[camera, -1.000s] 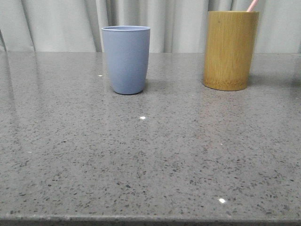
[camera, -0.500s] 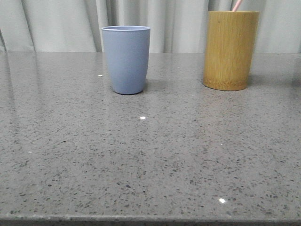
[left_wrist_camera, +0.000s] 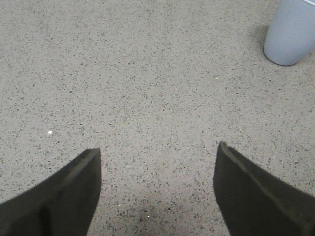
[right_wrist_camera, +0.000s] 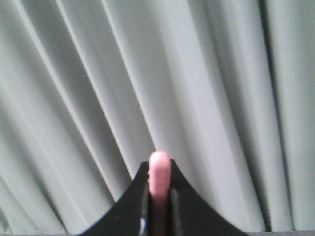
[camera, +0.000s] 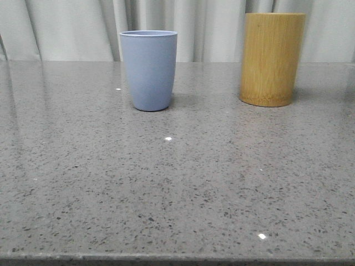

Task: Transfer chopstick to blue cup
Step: 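Carry the pink stick over the blue cup and release it inside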

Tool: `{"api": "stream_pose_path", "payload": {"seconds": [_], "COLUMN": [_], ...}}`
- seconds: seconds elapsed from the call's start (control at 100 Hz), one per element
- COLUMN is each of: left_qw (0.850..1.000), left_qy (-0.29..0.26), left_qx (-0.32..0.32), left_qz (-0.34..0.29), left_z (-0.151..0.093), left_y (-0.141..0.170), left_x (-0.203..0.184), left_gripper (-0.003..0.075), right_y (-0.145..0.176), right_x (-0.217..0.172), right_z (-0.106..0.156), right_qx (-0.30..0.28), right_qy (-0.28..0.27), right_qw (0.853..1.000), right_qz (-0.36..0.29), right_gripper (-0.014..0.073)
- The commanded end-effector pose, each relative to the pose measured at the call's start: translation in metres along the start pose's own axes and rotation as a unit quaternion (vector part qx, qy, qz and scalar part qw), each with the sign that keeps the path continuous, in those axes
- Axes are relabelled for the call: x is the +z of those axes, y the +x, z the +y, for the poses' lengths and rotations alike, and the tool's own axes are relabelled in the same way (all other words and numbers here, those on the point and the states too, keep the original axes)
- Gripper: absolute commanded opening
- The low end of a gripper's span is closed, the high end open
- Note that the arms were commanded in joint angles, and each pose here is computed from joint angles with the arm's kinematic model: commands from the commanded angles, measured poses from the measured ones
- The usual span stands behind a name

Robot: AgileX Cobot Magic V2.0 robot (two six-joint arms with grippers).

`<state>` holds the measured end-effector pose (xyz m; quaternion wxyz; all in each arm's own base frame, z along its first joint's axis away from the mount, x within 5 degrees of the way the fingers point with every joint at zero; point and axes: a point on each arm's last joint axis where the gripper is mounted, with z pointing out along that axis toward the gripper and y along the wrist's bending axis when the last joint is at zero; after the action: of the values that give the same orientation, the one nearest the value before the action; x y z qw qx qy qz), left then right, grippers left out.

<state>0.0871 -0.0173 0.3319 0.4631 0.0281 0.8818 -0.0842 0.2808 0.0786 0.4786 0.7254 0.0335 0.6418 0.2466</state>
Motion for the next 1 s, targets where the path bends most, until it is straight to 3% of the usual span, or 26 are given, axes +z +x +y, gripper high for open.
{"api": "stream_pose_path", "payload": {"seconds": [0.0,0.35,0.67,0.91,0.99], "left_qw": [0.999,0.999,0.999,0.999,0.999], "left_qy": [0.003,0.003,0.003,0.003,0.003], "left_qx": [-0.008,-0.008,-0.008,-0.008,-0.008], "left_qz": [-0.039,-0.038,-0.038,-0.038,-0.038], "left_z": [-0.001,-0.001,-0.001,-0.001,-0.001], "left_y": [-0.011,-0.011,-0.011,-0.011,-0.011], "left_x": [-0.004,-0.004,-0.004,-0.004,-0.004], "left_gripper": [0.0474,0.0474,0.0474,0.0474,0.0474], "right_y": [-0.021,0.036,0.090,0.109,0.111], "right_x": [-0.009,0.022,0.052,0.060,0.060], "right_z": [0.027,0.073,0.076,0.075,0.075], "right_qx": [-0.003,0.010,0.009,0.006,0.006], "right_qy": [-0.055,-0.148,-0.147,-0.141,-0.142], "right_qw": [0.997,0.989,0.988,0.987,0.987], "right_qz": [-0.050,-0.010,0.050,0.075,0.076], "right_gripper": [-0.0059,-0.0059,-0.0059,-0.0054,-0.0014]}}
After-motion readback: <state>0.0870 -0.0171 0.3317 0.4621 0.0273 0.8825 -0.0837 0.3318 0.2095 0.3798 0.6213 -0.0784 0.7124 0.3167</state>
